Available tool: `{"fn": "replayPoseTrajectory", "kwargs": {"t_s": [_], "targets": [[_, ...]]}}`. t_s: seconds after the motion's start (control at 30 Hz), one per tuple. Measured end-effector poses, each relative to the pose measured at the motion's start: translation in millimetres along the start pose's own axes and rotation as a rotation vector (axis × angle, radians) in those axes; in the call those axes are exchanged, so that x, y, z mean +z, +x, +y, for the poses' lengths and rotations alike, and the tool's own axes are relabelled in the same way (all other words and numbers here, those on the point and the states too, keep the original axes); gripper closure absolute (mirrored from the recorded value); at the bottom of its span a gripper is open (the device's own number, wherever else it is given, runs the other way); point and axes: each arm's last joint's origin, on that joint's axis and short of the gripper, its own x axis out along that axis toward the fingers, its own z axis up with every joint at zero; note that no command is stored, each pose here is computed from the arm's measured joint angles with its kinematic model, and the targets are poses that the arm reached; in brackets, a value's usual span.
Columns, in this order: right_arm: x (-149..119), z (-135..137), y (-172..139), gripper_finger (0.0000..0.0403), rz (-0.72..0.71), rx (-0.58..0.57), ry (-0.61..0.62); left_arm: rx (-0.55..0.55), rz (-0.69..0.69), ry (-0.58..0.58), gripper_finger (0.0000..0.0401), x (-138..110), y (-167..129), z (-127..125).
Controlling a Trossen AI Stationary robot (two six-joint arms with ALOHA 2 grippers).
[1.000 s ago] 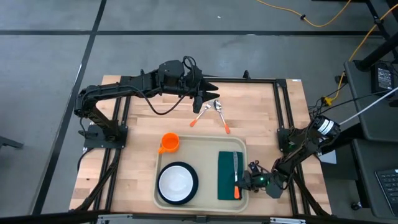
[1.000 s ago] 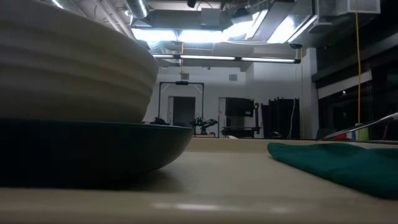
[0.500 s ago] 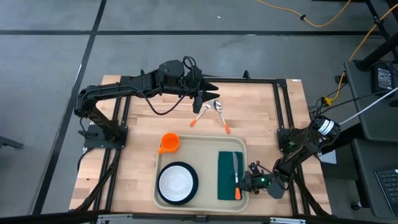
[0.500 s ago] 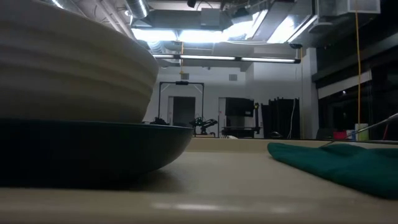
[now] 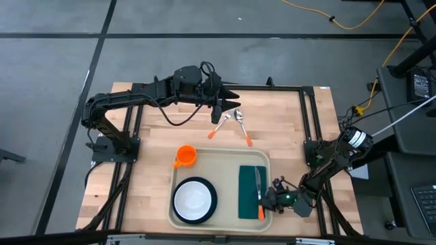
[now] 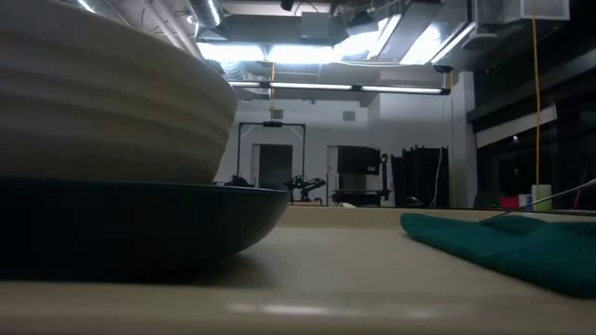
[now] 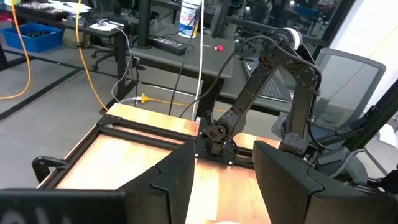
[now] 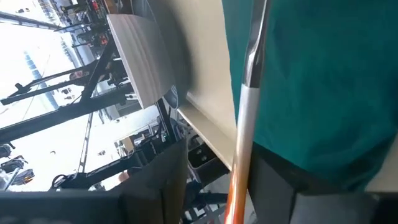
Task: Set up tray
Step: Put the orange knife on the green napkin, then adjust the green napkin on the brown serving tray
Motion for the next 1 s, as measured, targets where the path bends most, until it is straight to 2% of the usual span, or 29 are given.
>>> {"fn": "replayPoseTrajectory", "kwargs": {"t_s": [0.47, 0.77, 0.9, 1.0], "targets": [[4.1, -4.3, 2.1, 0.0248, 0.027, -0.099, -0.007, -0.028, 0.006, 0.008, 0.0244, -0.2, 0.0, -0.8], [3.6, 3.1, 0.4, 0.0248, 0.033, -0.082, 0.011, -0.048, 0.016, -0.004, 0.0244, -1.3, 0.9, -1.5], [-0.7, 16.4, -5.6, 0.0248, 0.063, -0.046, 0.004, -0.064, 0.082, -0.038, 0.0244, -13.3, 12.3, -5.7], [-2.8, 28.2, -11.9, 0.0248, 0.08, -0.021, -0.046, -0.111, 0.194, -0.061, 0.0244, -33.2, 28.5, -13.4]]}}
